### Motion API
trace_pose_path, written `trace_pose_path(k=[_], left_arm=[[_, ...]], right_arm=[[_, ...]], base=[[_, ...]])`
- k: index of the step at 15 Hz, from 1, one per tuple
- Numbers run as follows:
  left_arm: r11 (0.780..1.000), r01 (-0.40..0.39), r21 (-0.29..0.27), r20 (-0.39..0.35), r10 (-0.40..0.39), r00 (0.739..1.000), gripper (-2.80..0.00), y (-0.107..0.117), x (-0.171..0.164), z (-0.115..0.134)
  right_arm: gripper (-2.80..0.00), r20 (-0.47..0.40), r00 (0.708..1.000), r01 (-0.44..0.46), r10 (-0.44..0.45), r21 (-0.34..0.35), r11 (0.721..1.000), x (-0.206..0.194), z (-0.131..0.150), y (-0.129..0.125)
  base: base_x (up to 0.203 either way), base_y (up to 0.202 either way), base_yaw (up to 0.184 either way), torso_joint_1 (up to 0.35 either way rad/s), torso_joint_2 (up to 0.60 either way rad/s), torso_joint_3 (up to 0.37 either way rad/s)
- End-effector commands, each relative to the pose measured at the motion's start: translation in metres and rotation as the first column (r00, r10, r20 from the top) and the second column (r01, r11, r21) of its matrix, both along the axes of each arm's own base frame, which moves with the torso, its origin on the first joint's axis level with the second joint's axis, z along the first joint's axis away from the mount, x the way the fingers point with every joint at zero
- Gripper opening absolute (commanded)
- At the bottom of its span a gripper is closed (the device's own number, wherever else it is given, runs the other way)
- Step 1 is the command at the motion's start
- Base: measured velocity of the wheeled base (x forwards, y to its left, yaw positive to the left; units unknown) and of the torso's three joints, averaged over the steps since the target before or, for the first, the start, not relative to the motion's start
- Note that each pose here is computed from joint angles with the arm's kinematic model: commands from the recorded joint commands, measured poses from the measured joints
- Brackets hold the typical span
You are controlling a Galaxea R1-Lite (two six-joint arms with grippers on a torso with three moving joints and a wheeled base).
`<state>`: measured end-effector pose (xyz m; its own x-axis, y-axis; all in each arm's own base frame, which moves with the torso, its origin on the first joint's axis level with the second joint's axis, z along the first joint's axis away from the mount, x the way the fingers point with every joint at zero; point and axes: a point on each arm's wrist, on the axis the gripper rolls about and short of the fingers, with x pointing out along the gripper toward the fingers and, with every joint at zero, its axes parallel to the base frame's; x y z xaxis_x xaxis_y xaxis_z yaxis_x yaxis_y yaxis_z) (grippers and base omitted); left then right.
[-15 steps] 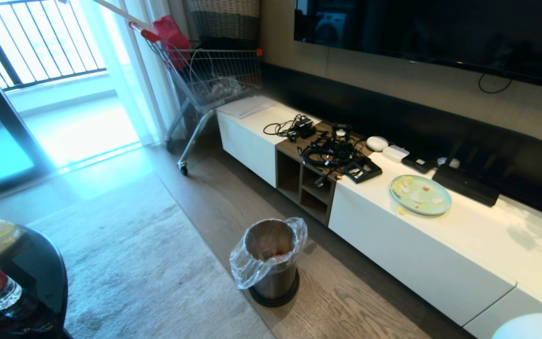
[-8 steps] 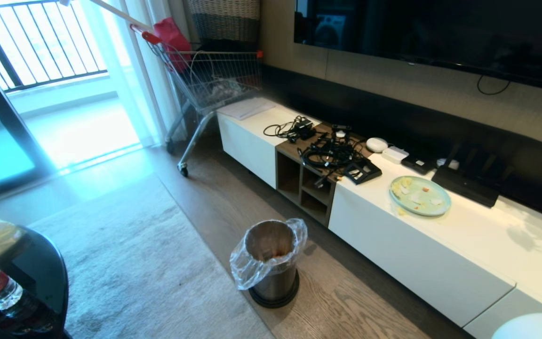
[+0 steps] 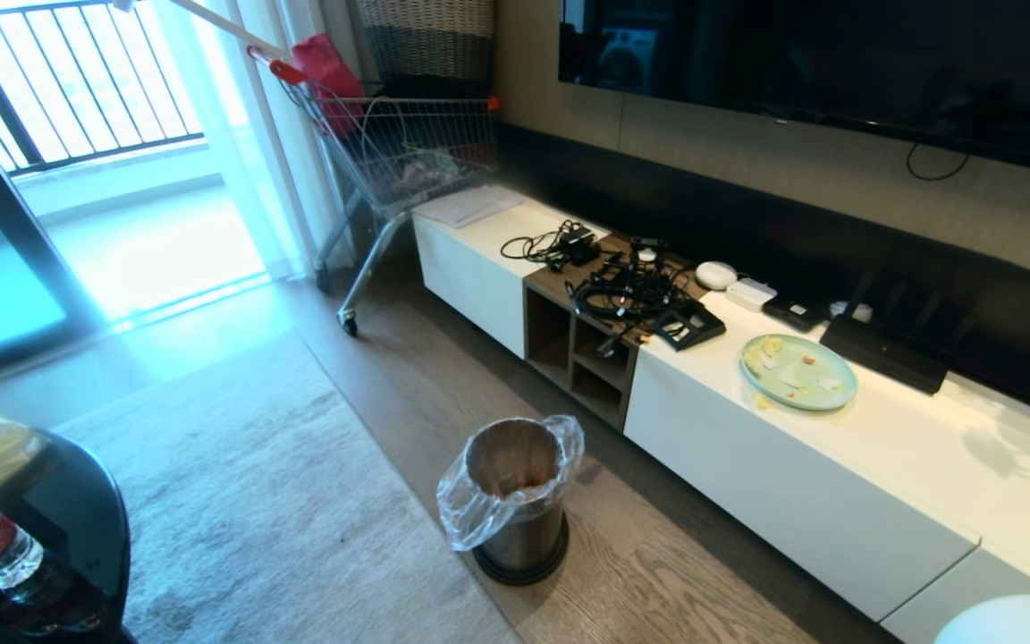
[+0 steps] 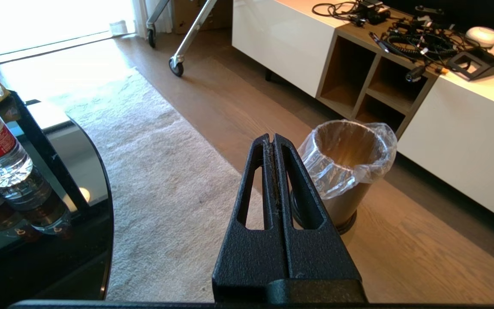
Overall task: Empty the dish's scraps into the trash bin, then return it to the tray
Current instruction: Put the bowl back to the table
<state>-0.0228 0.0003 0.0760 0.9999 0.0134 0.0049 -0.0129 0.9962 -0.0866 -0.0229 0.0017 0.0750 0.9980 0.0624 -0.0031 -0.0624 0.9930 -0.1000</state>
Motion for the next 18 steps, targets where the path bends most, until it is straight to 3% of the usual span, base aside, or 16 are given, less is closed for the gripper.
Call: trace_pose_path(k=[1,4,18], left_arm=[[1.0,0.0,-0.001,0.001,0.0,1.0,-2.8,0.0,0.0,0.0001],[1.0,0.0,-0.001,0.001,0.0,1.0,-2.8,0.0,0.0,0.0001],[1.0,0.0,-0.001,0.001,0.0,1.0,-2.8,0.0,0.0,0.0001]], right_arm=[[-2.8,-0.001,1.0,0.0,0.0,-0.001,1.0,0.0001,0.0,0.0],[-2.8,-0.001,1.0,0.0,0.0,-0.001,1.0,0.0001,0.0,0.0],[-2.8,-0.001,1.0,0.0,0.0,-0.001,1.0,0.0001,0.0,0.0]], base=[[0.0,0.0,0.0,0.0,0.0,0.0],[-0.042,0.0,0.0,0.001,0.0,0.001],[-0.186,0.0,-0.002,0.001,0.0,0.001]])
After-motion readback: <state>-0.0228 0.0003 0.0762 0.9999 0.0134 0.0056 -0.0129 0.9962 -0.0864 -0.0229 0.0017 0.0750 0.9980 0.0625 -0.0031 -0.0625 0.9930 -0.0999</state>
